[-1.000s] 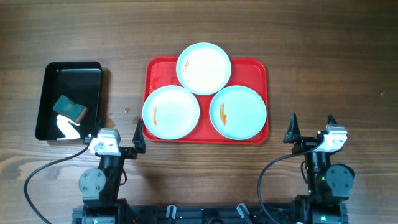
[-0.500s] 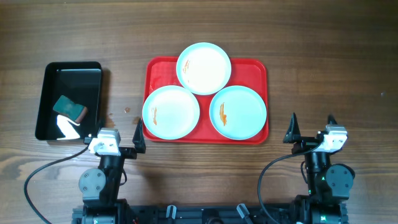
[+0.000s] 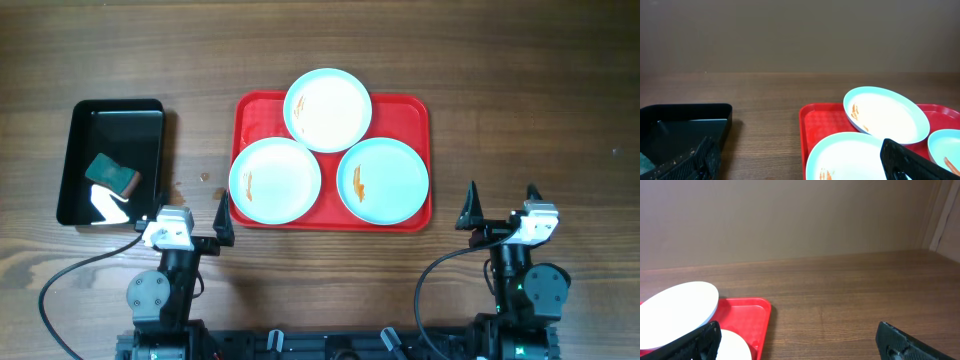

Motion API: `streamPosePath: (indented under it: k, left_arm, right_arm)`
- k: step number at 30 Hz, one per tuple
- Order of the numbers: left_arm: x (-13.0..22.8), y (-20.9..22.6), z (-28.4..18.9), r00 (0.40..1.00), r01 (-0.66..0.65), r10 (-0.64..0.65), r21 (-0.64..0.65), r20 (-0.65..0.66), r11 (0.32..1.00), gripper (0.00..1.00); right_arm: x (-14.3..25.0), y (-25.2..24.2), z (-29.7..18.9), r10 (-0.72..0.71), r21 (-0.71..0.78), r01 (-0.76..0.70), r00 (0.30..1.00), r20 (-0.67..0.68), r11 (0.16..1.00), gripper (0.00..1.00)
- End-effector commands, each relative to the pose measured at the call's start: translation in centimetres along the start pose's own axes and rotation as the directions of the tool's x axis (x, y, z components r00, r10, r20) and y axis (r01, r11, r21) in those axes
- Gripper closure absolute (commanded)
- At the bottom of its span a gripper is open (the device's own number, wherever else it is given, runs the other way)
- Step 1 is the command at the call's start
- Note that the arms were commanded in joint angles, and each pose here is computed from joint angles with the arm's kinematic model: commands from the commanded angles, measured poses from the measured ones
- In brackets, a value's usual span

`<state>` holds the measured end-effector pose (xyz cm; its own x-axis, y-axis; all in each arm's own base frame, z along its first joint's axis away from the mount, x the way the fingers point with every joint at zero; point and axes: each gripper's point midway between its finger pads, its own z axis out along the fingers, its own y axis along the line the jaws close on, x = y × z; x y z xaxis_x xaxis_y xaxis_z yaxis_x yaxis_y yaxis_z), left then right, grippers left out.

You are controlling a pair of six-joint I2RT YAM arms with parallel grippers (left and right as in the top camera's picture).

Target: Clean dirty plates on tray and stack at the side

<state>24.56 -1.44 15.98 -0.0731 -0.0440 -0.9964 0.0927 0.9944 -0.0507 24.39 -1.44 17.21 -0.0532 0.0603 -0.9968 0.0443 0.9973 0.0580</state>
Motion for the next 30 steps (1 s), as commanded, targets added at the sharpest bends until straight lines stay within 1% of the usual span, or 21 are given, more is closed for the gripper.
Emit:
streamPosePath:
  k: [1, 30]
  left_arm:
    - [0.15, -0.19, 0.00, 1.000, -0.020, 0.020, 0.010, 0.001, 1.000, 0.00]
    - [0.01, -0.20, 0.00, 1.000, -0.025, 0.025, 0.010, 0.006, 1.000, 0.00]
  right_arm:
    - [0.08, 0.15, 0.02, 0.008, -0.011, -0.008, 1.000, 0.002, 1.000, 0.00]
    - [0.08, 0.15, 0.03, 0.008, -0.011, -0.008, 1.000, 0.002, 1.000, 0.00]
